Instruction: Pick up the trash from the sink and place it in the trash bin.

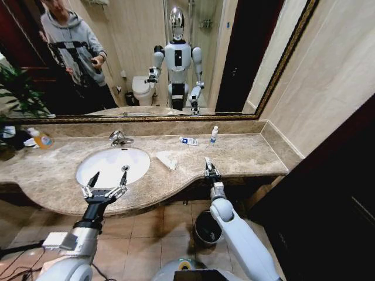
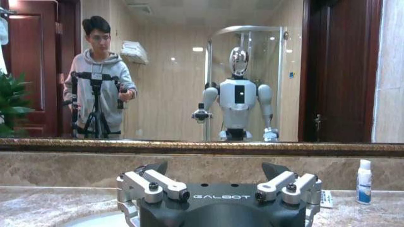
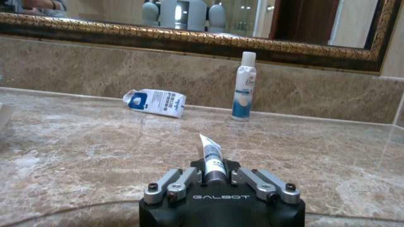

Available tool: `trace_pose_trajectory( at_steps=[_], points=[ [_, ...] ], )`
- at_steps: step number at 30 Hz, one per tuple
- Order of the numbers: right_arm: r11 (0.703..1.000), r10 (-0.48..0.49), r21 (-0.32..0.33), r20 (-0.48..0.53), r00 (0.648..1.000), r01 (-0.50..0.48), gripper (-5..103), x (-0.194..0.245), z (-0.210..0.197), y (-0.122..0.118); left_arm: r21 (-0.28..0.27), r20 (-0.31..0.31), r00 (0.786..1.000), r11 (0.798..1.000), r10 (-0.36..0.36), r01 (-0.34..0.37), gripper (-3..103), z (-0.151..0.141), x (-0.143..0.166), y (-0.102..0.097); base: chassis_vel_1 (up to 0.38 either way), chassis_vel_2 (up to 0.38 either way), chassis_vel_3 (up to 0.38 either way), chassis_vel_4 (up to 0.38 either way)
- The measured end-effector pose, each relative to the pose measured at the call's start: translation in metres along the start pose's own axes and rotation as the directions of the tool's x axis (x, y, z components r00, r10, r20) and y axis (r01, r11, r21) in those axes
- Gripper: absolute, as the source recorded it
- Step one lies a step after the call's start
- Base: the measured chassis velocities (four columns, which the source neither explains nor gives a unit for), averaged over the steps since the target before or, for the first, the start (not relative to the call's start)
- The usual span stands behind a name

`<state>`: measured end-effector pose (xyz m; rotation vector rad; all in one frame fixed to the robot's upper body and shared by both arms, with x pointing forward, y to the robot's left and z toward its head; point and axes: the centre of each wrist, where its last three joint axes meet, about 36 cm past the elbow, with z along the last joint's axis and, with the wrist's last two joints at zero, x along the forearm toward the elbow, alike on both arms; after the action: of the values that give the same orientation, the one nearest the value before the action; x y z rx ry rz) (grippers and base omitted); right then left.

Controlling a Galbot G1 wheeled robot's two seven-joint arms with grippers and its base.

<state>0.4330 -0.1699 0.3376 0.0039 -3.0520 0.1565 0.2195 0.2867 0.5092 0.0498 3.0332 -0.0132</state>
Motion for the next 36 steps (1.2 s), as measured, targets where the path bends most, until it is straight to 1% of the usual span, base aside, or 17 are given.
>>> trace_pose_trajectory(
  at_steps=[17,19,20,23,24,26,27,31,35,36],
  points=[
    [1.0,-0.03,-0.004,0.034,0.999,0.031,19,0.022,-0.017,-0.028,0.0,0.0,1.0,1.0,0.0,0.0,100,0.0,0.0,0.0,0.0,0.0,0.0,0.0],
    [0.998,-0.055,0.001,0.033,0.998,0.055,19,0.036,-0.019,-0.041,0.0,0.0,1.0,1.0,0.0,0.0,100,0.0,0.0,0.0,0.0,0.0,0.0,0.0],
    [0.998,-0.055,0.001,0.033,0.998,0.055,19,0.036,-0.019,-0.041,0.0,0.0,1.0,1.0,0.0,0.0,100,0.0,0.0,0.0,0.0,0.0,0.0,0.0],
    [0.996,-0.085,0.01,0.04,0.996,0.085,19,0.052,-0.025,-0.057,0.0,0.0,1.0,1.0,0.0,0.0,100,0.0,0.0,0.0,0.0,0.0,0.0,0.0],
    [0.996,-0.085,0.01,0.04,0.996,0.085,19,0.052,-0.025,-0.057,0.0,0.0,1.0,1.0,0.0,0.0,100,0.0,0.0,0.0,0.0,0.0,0.0,0.0],
    [0.994,-0.109,0.005,0.037,0.993,0.108,19,0.072,-0.028,-0.072,0.0,0.0,1.0,1.0,0.0,0.0,100,0.0,0.0,0.0,0.0,0.0,0.0,0.0],
    [0.993,-0.115,0.003,0.035,0.993,0.115,19,0.078,-0.028,-0.075,0.0,0.0,1.0,1.0,0.0,0.0,100,0.0,0.0,0.0,0.0,0.0,0.0,0.0],
    [0.991,-0.131,0.0,0.03,0.991,0.131,19,0.092,-0.025,-0.079,0.0,0.0,1.0,1.0,0.0,0.0,100,0.0,0.0,0.0,0.0,0.0,0.0,0.0],
    [0.986,-0.166,-0.013,0.007,0.986,0.166,19,0.128,-0.008,-0.079,0.0,0.0,1.0,1.0,0.0,0.0,100,0.0,0.0,0.0,0.0,0.0,0.0,0.0],
    [0.986,-0.166,-0.013,0.007,0.986,0.166,19,0.128,-0.008,-0.079,0.0,0.0,1.0,1.0,0.0,0.0,100,0.0,0.0,0.0,0.0,0.0,0.0,0.0]
  ],
)
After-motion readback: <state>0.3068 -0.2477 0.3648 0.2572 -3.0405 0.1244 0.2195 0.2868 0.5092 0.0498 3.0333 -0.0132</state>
